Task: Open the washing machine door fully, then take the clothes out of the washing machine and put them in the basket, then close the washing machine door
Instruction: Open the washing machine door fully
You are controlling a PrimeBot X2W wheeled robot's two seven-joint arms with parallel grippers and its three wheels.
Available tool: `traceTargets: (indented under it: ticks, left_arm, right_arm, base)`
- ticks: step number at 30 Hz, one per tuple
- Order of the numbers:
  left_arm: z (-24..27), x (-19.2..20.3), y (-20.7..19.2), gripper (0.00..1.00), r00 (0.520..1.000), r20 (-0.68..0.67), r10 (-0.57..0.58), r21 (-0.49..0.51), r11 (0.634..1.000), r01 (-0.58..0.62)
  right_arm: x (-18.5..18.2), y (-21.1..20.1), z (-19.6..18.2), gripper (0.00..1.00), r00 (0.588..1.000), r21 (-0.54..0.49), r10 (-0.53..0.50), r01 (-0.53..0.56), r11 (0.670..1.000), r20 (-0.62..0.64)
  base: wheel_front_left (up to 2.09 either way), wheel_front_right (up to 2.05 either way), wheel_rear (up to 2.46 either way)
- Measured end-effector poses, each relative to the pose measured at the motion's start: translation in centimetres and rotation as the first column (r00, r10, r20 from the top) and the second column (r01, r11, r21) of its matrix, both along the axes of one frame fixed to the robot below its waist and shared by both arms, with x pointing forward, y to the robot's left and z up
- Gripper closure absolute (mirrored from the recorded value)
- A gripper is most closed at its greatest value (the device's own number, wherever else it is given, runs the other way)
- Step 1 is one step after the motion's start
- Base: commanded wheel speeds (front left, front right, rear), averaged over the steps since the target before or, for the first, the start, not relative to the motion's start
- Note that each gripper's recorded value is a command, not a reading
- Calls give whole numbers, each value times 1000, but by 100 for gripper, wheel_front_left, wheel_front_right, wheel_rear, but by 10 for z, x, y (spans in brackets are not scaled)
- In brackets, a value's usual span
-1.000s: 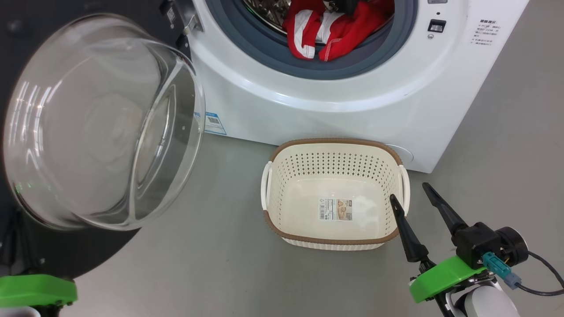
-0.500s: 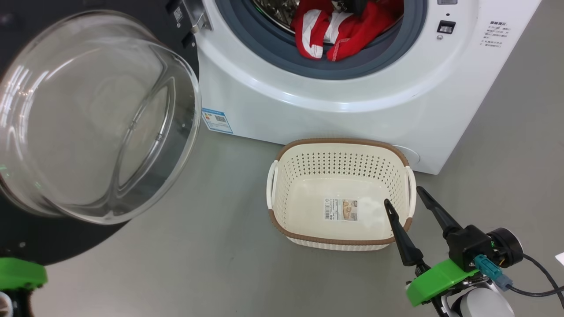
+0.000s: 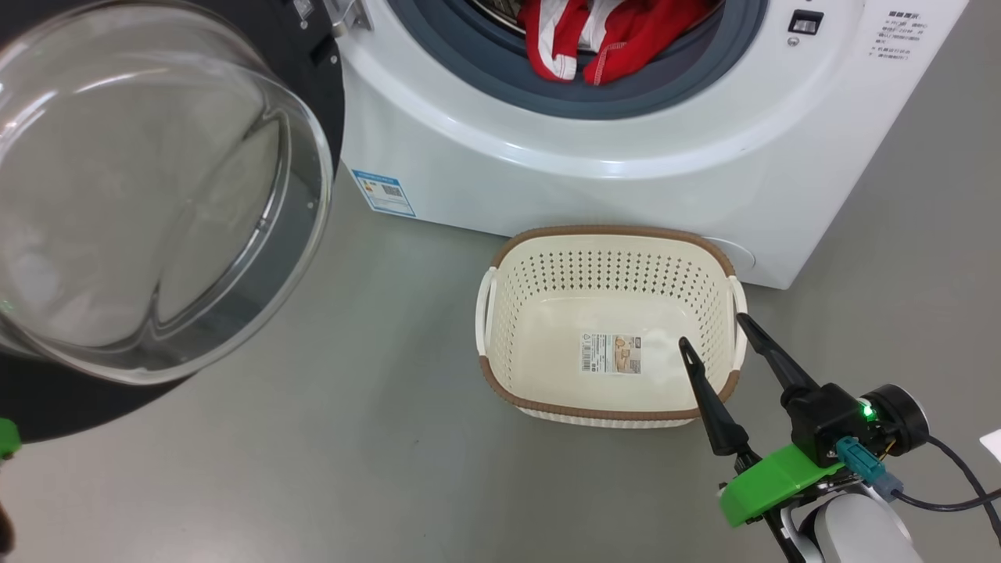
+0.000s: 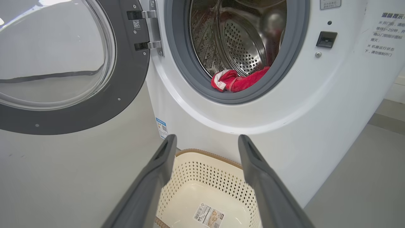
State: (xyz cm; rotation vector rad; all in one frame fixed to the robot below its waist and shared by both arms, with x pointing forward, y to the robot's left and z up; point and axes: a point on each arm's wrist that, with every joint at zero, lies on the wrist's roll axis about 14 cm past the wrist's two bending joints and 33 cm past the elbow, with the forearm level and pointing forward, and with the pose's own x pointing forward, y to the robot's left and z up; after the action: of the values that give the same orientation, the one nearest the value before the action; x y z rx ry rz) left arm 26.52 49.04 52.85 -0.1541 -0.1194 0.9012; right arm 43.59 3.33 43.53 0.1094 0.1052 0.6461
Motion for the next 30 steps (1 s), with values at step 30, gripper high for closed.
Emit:
traceTargets:
  ticks: [30]
  left_arm:
    - [7,16,27,68,1000,-4,30,15,999,-30]
  right_arm:
    - [11,-13,2,0,999,-2,-40,40,999,13]
  base:
    - [0,0,0]
